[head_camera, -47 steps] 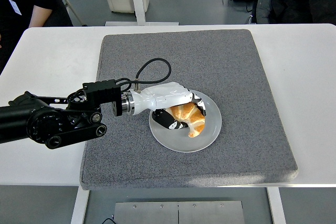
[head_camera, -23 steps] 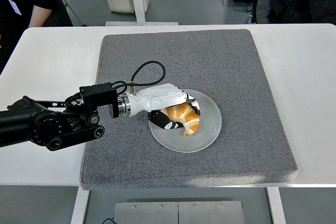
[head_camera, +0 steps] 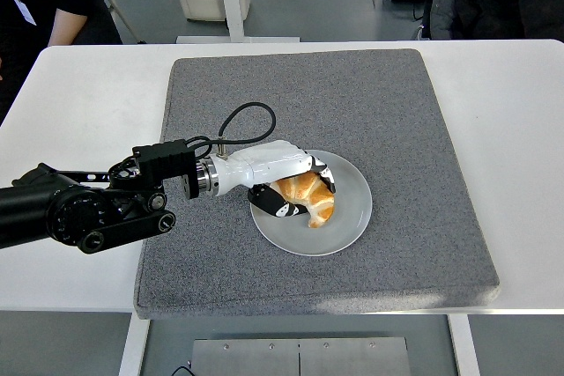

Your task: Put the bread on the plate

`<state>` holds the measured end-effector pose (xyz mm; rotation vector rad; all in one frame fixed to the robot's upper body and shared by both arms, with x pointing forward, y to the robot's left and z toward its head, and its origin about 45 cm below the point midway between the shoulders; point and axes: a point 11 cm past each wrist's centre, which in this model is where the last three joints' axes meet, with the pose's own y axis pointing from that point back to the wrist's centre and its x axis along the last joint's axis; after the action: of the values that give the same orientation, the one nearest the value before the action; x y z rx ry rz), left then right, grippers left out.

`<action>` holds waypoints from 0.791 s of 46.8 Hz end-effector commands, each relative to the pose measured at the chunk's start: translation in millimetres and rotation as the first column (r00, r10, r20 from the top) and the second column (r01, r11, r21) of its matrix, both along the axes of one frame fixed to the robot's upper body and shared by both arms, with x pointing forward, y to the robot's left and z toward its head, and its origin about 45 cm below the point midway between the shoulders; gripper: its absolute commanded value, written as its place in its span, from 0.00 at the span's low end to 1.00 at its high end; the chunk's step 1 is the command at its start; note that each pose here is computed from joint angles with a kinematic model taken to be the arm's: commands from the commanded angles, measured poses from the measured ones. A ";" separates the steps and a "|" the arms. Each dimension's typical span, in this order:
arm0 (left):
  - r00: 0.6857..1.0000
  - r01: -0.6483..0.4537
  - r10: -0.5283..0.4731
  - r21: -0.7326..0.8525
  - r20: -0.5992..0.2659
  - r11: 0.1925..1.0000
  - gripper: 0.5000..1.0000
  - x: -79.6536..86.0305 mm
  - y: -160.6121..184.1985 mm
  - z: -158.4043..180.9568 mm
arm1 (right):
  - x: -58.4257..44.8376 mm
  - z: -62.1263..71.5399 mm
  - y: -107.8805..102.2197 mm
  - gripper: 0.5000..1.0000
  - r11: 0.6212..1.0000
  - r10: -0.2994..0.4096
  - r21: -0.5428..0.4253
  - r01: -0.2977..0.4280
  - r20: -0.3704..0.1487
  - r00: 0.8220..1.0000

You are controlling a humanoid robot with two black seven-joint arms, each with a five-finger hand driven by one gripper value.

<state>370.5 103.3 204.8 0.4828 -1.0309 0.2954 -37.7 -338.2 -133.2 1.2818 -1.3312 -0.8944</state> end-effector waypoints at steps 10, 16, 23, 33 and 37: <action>1.000 -0.006 0.006 -0.002 -0.002 1.000 0.00 0.7 1.7 0.3 | 0.0 0.0 0.1 1.00 1.000 0.000 0.000 0.000 0.000 1.000; 1.000 -0.018 0.018 -0.013 -0.014 1.000 0.13 1.6 2.0 1.0 | 0.0 0.1 -0.4 1.00 1.000 0.000 -0.001 0.000 0.000 1.000; 0.999 -0.029 0.028 -0.023 -0.026 0.999 0.34 2.5 2.2 1.6 | 0.0 0.1 -0.4 1.00 1.000 0.000 -0.001 0.000 0.000 1.000; 0.998 -0.051 0.049 -0.038 -0.048 0.998 0.55 3.9 3.6 1.8 | 0.0 0.1 -0.4 1.00 1.000 0.000 -0.001 0.000 0.000 1.000; 0.998 -0.050 0.048 -0.036 -0.050 0.998 0.64 3.7 3.6 1.5 | 0.0 0.1 -0.4 1.00 1.000 0.000 -0.001 0.000 0.000 1.000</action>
<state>374.3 106.9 206.5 0.4789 -0.9665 0.3450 -37.8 -338.4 -133.2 1.2815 -1.3312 -0.8940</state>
